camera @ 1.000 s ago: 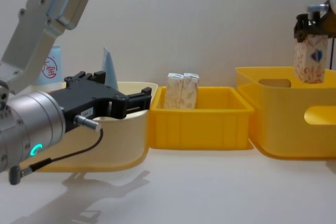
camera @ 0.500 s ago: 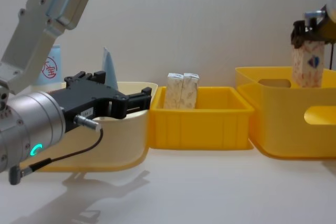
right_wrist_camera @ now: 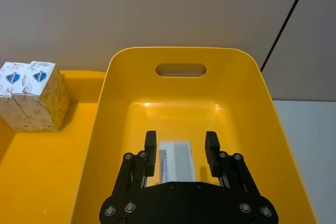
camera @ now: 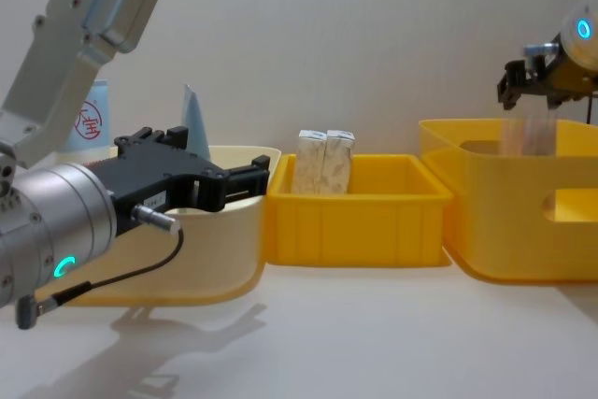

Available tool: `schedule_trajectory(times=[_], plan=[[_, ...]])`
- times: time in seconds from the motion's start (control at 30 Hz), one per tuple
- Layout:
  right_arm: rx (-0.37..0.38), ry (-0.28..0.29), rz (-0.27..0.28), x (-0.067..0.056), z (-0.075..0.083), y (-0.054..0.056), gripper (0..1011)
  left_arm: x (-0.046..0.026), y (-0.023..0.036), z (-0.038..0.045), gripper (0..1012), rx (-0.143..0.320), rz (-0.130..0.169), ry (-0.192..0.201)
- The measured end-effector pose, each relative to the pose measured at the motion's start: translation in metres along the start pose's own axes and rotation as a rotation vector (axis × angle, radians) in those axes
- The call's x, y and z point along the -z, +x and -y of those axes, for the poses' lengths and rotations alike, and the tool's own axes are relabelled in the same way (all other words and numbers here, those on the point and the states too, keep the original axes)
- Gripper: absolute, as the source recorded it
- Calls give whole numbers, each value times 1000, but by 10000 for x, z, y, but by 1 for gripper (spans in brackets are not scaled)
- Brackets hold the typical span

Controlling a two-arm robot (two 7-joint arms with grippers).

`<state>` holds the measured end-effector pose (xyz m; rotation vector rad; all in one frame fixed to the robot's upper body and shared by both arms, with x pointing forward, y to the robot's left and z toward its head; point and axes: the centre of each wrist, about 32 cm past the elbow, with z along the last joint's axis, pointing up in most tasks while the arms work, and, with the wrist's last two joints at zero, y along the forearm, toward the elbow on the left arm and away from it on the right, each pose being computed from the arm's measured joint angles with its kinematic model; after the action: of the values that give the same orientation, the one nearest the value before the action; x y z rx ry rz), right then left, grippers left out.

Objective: Bimanual collaborative sorting of washing and personal care products

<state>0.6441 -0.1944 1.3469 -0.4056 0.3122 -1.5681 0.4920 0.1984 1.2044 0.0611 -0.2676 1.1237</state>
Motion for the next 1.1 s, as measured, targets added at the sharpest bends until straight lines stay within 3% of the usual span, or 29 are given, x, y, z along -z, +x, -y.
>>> schedule_trajectory(times=[0.1,0.37,0.57,0.8,1.1], plan=[[-2,-4,1,2,-16,-7,608,0,0,0,1000,0,0,0],[-4,-10,3,8,-43,-15,877,0,0,0,1000,0,0,0],[-5,-14,4,13,-53,-18,992,0,0,0,999,0,0,0],[-13,16,5,6,4,-27,1001,0,0,0,1000,0,1,0],[-51,109,19,2,218,-69,1001,-29,16,24,999,-26,18,7]])
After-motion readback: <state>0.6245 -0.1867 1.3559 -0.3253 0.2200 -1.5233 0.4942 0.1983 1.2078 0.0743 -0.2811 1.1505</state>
